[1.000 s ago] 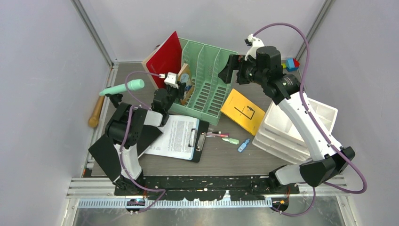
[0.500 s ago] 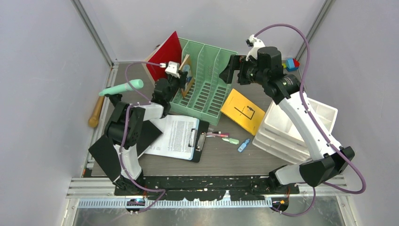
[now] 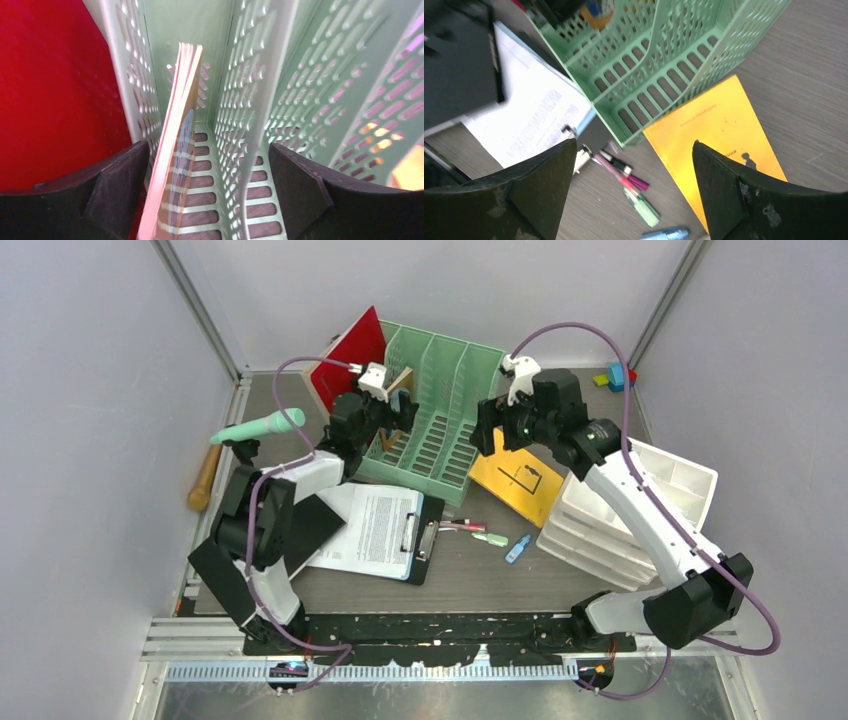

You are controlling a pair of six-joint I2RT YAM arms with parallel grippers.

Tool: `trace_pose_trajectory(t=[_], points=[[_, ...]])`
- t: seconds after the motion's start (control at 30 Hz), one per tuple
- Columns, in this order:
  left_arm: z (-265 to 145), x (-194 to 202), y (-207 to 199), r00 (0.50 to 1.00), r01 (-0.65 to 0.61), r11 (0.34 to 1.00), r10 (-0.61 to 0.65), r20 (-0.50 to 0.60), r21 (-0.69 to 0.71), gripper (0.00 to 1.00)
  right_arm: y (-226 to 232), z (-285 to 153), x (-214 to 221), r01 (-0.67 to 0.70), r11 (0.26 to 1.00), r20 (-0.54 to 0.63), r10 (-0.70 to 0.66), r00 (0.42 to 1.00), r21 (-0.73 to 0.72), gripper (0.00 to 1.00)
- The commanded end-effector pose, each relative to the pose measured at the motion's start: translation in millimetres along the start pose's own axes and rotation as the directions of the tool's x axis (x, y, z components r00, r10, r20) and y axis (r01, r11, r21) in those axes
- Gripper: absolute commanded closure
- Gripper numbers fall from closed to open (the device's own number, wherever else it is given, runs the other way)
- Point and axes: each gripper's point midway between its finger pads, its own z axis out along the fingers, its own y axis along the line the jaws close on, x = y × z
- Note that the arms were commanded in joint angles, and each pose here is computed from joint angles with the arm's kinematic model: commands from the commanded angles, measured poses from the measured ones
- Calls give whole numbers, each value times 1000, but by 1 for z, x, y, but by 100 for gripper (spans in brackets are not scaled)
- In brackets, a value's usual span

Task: Organize the desk
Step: Place the book in the storage box.

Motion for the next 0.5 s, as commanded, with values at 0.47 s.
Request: trace_pose_trajectory(t=[0.47], points=[[-152, -97, -35, 998, -39, 996, 43, -54, 77, 0, -13, 38, 110, 524, 801, -196, -486, 852, 290, 19]])
